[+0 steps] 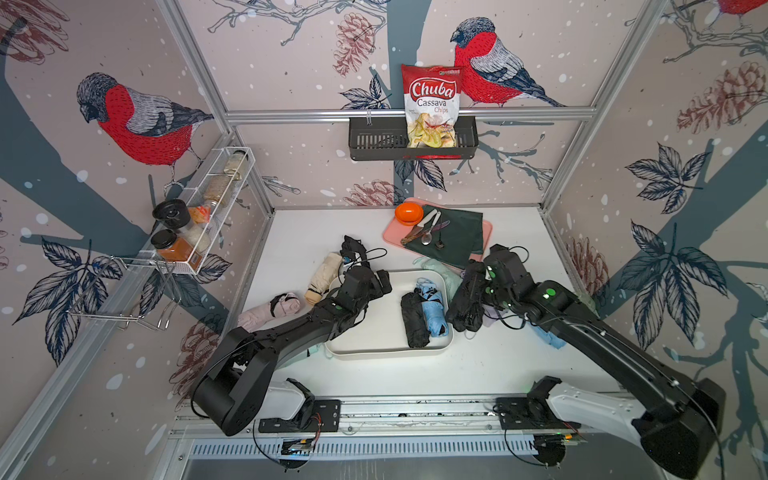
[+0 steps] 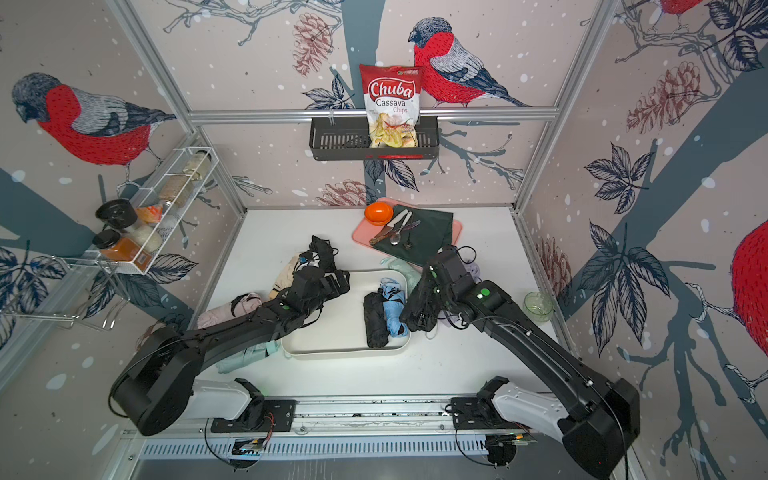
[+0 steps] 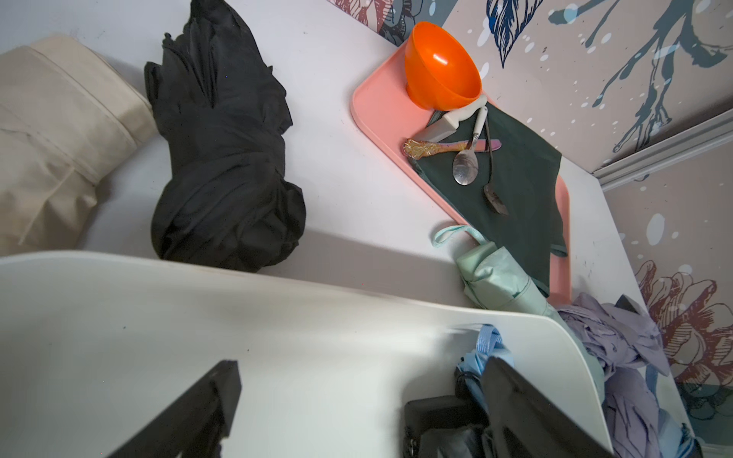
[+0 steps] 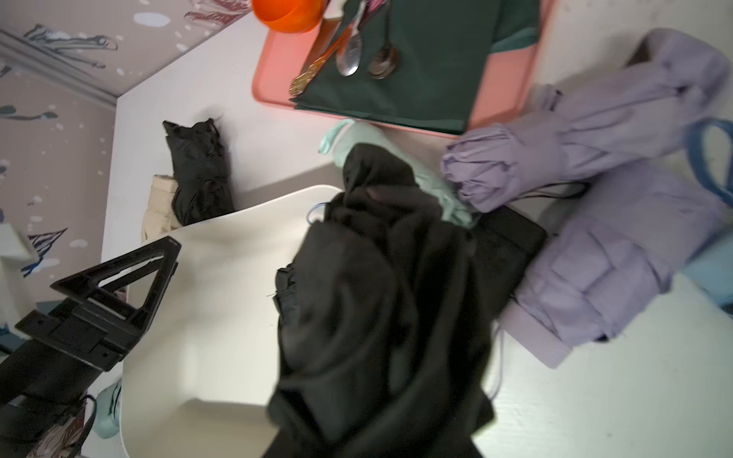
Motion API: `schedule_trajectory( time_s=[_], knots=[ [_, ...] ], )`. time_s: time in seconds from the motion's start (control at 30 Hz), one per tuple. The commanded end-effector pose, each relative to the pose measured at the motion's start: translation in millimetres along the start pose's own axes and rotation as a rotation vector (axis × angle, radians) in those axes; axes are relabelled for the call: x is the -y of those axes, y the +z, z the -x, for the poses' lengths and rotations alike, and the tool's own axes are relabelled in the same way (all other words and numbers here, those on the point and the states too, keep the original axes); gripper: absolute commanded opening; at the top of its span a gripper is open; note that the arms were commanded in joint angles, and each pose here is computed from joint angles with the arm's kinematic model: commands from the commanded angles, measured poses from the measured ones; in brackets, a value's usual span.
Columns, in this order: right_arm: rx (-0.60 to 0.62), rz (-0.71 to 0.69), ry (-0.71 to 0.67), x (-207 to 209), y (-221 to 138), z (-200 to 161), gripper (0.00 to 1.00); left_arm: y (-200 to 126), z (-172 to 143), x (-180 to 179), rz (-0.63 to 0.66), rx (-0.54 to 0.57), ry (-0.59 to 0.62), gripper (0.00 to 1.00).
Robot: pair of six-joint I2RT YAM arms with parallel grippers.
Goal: Put the umbrella into the storage box
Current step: Pick up the umbrella from the center of the board, then place the umbrella in the storage box.
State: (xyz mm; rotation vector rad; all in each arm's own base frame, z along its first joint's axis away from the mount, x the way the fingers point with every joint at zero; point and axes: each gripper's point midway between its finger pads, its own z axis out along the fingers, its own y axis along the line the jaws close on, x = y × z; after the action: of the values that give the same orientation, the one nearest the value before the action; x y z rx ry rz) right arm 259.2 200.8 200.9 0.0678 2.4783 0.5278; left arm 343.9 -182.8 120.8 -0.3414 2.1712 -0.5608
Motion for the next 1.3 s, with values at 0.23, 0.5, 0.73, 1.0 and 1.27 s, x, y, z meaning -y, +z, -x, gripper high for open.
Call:
schedule_trajectory(
  time_s=[0.23,0.5,0.73,1.0,1.27],
  knots=[
    [-0.071,0.101,-0.233,-93.4,53.4,0.2,0.24,-22.1,19.6,-33.0,0.042,0.044,-0.090,0.98],
    [-0.183,0.154,-0.327,-142.4,91.0,-33.6,0.24,-34.1,25.4,-51.1,0.083,0.068,-0.099,0.98],
    [-0.260,0.178,-0.346,-159.5,109.1,-60.8,0.24,-38.7,24.9,-61.3,0.107,0.065,-0.097,0.98],
    [-0.319,0.168,-0.353,-163.7,122.5,-92.1,0.24,-41.3,23.0,-64.1,0.105,0.063,-0.090,0.98],
    [-0.350,0.133,-0.319,-151.6,135.9,-108.6,0.25,-35.6,15.5,-63.9,0.088,0.038,-0.090,0.98]
  ],
)
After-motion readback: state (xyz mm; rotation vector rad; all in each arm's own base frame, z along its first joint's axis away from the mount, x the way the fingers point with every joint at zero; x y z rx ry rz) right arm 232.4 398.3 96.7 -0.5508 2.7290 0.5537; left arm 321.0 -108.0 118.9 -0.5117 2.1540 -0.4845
